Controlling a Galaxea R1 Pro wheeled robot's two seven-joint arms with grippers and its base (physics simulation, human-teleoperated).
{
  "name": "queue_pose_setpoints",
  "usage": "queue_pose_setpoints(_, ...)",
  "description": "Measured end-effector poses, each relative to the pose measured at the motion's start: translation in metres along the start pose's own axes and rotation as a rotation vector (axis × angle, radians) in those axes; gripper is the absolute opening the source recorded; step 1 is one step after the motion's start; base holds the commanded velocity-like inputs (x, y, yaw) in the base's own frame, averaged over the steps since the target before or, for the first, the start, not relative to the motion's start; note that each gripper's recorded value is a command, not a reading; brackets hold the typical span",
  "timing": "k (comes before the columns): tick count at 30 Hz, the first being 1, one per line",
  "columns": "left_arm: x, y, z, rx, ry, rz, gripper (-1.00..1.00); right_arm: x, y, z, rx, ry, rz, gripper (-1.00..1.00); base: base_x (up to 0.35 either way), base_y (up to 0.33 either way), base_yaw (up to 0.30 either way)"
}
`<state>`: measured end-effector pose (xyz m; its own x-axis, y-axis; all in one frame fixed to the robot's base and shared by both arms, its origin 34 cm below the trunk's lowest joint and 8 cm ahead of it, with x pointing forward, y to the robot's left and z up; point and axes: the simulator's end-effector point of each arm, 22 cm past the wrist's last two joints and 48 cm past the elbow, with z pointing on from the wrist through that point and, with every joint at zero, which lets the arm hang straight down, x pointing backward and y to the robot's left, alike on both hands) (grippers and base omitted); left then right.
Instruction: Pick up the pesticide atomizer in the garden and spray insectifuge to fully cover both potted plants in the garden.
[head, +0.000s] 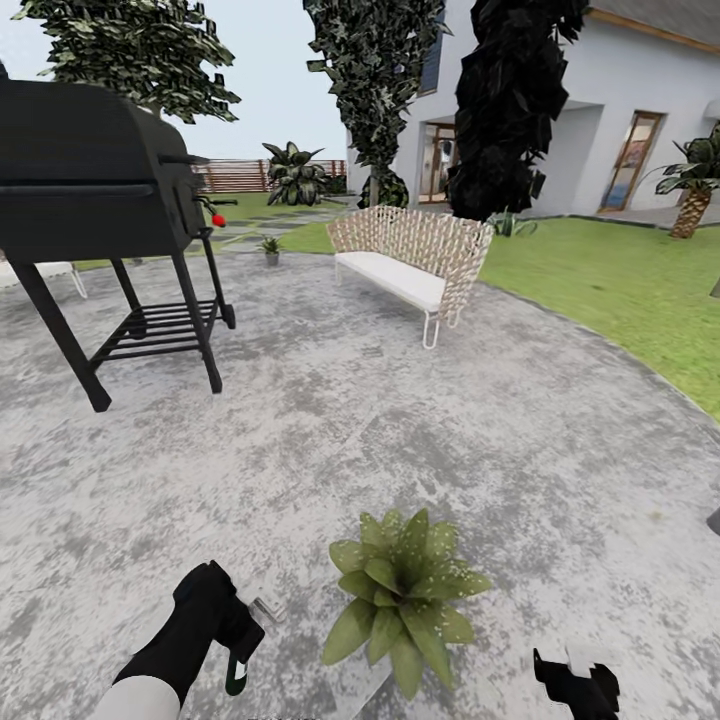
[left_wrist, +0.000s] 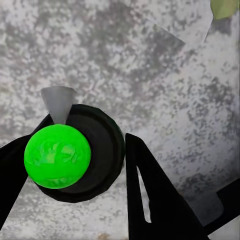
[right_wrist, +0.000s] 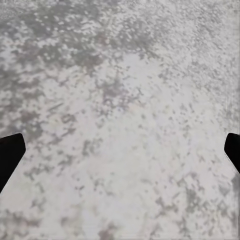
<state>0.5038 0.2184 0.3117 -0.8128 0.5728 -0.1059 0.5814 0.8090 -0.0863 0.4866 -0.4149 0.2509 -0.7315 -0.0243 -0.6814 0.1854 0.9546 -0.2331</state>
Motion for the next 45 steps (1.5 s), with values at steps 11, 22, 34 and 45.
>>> queue_pose_setpoints(11, -0.015, -0.039, -0.004, 0.141, -0.010, 0.033, -1.00, 0.000, 0.000, 0.000, -0.001, 0.000, 0.000, 1.00, 0.000, -0.209, 0.162)
queue_pose_setpoints(22, -0.009, -0.044, -0.010, 0.046, 0.127, 0.203, -1.00, 0.000, 0.001, 0.000, -0.003, 0.001, 0.001, 1.00, 0.000, -0.003, 0.000)
queue_pose_setpoints(34, -0.020, -0.025, -0.025, -0.113, 0.153, 0.110, -1.00, 0.001, 0.003, 0.000, -0.005, 0.001, 0.002, 1.00, 0.000, 0.000, 0.000)
queue_pose_setpoints(45, -0.031, -0.030, -0.025, -0.099, 0.112, 0.165, -1.00, 0.000, 0.002, 0.000, -0.003, 0.000, 0.002, 1.00, 0.000, -0.040, 0.152)
